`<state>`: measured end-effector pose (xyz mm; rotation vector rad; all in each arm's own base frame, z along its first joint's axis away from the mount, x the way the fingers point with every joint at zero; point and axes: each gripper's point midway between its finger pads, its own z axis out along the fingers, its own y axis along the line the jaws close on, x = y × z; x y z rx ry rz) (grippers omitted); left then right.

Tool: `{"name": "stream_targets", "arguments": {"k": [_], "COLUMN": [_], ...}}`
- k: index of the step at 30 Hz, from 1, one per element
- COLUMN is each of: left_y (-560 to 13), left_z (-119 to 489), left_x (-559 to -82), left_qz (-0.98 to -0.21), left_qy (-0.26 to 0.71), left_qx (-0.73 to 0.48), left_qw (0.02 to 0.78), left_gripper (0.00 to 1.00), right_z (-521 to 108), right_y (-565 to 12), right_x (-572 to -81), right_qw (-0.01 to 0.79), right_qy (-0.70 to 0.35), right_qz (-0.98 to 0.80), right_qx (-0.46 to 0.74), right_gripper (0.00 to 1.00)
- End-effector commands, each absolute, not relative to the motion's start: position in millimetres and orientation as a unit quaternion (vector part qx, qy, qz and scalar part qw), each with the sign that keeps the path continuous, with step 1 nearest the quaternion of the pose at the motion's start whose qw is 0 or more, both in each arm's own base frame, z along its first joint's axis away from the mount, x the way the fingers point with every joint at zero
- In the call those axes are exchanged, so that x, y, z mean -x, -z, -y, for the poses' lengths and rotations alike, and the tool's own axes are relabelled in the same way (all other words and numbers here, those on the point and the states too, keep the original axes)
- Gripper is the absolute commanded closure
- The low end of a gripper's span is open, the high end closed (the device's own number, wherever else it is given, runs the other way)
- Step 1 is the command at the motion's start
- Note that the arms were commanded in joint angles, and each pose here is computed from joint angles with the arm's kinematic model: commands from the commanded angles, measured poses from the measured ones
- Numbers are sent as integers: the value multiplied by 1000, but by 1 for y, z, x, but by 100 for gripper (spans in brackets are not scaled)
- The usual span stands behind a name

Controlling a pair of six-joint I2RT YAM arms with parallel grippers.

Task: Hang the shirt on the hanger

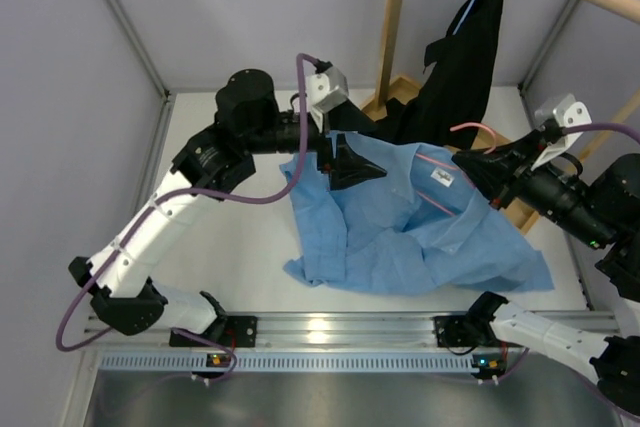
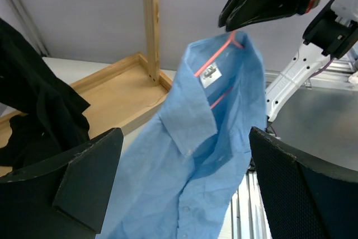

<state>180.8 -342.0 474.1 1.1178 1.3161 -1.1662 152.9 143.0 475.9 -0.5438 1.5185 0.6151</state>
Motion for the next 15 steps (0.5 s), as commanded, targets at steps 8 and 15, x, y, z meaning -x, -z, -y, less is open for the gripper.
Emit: {"name": "stream_targets", "arguments": {"k": [8,15], "left_y": [-456,-444], "left_z": [379,388], "left_x": [-180,-164], "left_qz": [-457,-428], "left_qy": [468,516], "left_qx": [-567,-594], "left_qw": [500,446], "left_gripper": [5,20], "right_z": [-156,-162], "right_y": [-500,-497], "right_x": [-126,-120], "right_qw": [641,635], "right_qy": [-316,-322], "right_qz": [-629,-617], "right_qx": [306,336], "right_gripper": [100,100]}}
